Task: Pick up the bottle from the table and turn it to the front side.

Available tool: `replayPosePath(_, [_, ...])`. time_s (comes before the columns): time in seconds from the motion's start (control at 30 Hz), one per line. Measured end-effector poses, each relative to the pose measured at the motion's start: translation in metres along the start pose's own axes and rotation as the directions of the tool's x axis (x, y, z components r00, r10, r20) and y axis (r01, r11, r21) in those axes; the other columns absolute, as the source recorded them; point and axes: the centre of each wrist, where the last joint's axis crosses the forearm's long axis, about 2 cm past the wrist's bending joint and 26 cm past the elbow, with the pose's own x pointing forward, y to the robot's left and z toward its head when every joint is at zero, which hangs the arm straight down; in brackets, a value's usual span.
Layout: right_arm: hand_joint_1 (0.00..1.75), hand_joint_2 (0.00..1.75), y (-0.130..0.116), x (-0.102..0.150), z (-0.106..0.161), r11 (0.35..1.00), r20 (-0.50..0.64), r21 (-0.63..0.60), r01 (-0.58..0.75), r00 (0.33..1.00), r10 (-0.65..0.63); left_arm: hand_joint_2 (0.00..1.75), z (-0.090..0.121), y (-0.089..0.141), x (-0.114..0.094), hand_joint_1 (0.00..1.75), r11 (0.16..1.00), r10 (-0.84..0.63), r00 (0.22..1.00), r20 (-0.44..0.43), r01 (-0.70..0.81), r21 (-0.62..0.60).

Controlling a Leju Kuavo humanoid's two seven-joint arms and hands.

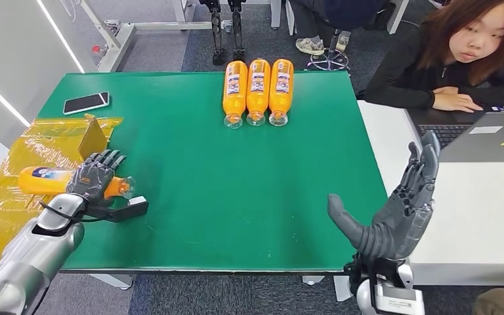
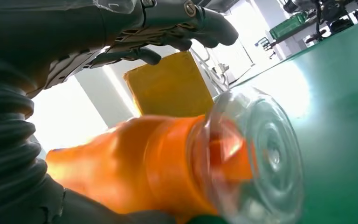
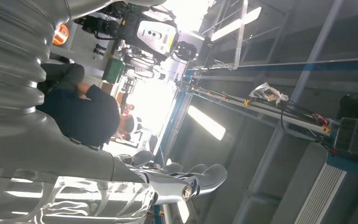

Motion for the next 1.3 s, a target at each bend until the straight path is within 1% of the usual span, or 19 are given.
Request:
replayPosePath(0.1, [0.00,1.75,0.001,-0.003,0.000,1.000,-0.001,0.006,-0.005,1.000,0.005,1.75,-0.001,0.003,-0.003,0.00,1.000,0.023,1.000,0.015,-0.023,0.005])
replayPosePath(0.17, [0.00,1.75,0.001,-0.004,0.000,1.000,-0.003,0.009,-0.007,1.000,0.007,1.75,-0.002,0.007,-0.007,0.00,0.998,0.057,0.997,0.045,-0.058,0.013])
replayPosePath(0.27, [0.00,1.75,-0.002,-0.007,0.001,1.000,-0.010,0.011,-0.012,1.000,0.012,1.75,-0.003,0.012,-0.020,0.00,0.984,0.171,0.972,0.161,-0.176,0.015])
replayPosePath(0.33, [0.00,1.75,-0.006,-0.009,0.003,1.000,-0.019,0.010,-0.015,1.000,0.015,1.75,-0.002,0.016,-0.031,0.00,0.959,0.277,0.926,0.258,-0.284,-0.013])
replayPosePath(0.4, [0.00,1.75,-0.011,-0.012,0.004,1.000,-0.028,0.010,-0.019,0.999,0.020,1.75,0.001,0.018,-0.045,0.00,0.900,0.427,0.836,0.345,-0.431,-0.068])
replayPosePath(0.43, [0.00,1.75,-0.014,-0.013,0.005,1.000,-0.032,0.010,-0.021,0.999,0.022,1.75,0.006,0.017,-0.052,0.00,0.851,0.512,0.770,0.380,-0.516,-0.100])
replayPosePath(0.5, [0.00,1.75,-0.019,-0.015,0.006,1.000,-0.041,0.013,-0.024,0.999,0.025,1.75,0.021,0.020,-0.064,0.00,0.707,0.669,0.580,0.465,-0.689,-0.160])
replayPosePath(0.53, [0.00,1.75,-0.022,-0.016,0.007,1.000,-0.044,0.016,-0.027,0.999,0.027,1.75,0.029,0.025,-0.065,0.00,0.635,0.711,0.474,0.520,-0.750,-0.183])
replayPosePath(0.57, [0.00,1.75,-0.025,-0.018,0.008,0.999,-0.046,0.019,-0.031,0.998,0.032,1.75,0.037,0.031,-0.065,0.00,0.578,0.721,0.382,0.579,-0.791,-0.199])
replayPosePath(0.6, [0.00,1.75,-0.027,-0.019,0.008,0.999,-0.045,0.023,-0.037,0.998,0.038,1.75,0.044,0.039,-0.062,0.00,0.548,0.707,0.319,0.631,-0.812,-0.203])
replayPosePath(0.67, [0.00,1.75,-0.032,-0.020,0.009,0.998,-0.043,0.030,-0.048,0.998,0.049,1.75,0.056,0.054,-0.054,0.00,0.534,0.652,0.251,0.715,-0.822,-0.198])
replayPosePath(0.77, [0.00,1.75,-0.037,-0.018,0.013,0.998,-0.045,0.038,-0.058,0.997,0.060,1.75,0.065,0.072,-0.030,0.00,0.523,0.567,0.191,0.801,-0.835,-0.171])
replayPosePath(0.83, [0.00,1.75,-0.038,-0.016,0.017,0.996,-0.042,0.049,-0.069,0.997,0.071,1.75,0.068,0.084,-0.004,0.00,0.490,0.502,0.151,0.852,-0.861,-0.137])
replayPosePath(0.93, [0.00,1.75,-0.033,-0.011,0.019,0.993,-0.015,0.070,-0.097,0.995,0.098,1.75,0.065,0.100,0.041,0.00,0.426,0.429,0.089,0.899,-0.897,-0.114])
replayPosePath(1.03, [0.00,1.75,-0.021,-0.003,0.020,0.990,0.007,0.076,-0.120,0.993,0.120,1.75,0.062,0.116,0.087,0.00,0.368,0.377,0.032,0.926,-0.922,-0.118])
replayPosePath(1.13, [0.00,1.75,-0.011,0.007,0.026,0.988,0.006,0.078,-0.133,0.991,0.133,1.75,0.063,0.131,0.130,0.00,0.286,0.343,-0.065,0.937,-0.943,-0.170])
replayPosePath(1.23, [0.00,1.75,-0.004,0.019,0.033,0.986,-0.001,0.081,-0.147,0.989,0.147,1.75,0.067,0.142,0.167,0.00,0.178,0.327,-0.177,0.928,-0.953,-0.244])
replayPosePath(1.27, [0.00,1.75,-0.002,0.023,0.035,0.985,-0.006,0.080,-0.150,0.988,0.151,1.75,0.069,0.145,0.178,0.00,0.139,0.324,-0.200,0.925,-0.957,-0.255])
replayPosePath(1.3, [0.00,1.75,-0.002,0.025,0.036,0.985,-0.008,0.079,-0.153,0.988,0.154,1.75,0.070,0.146,0.185,0.00,0.118,0.322,-0.211,0.923,-0.958,-0.260])
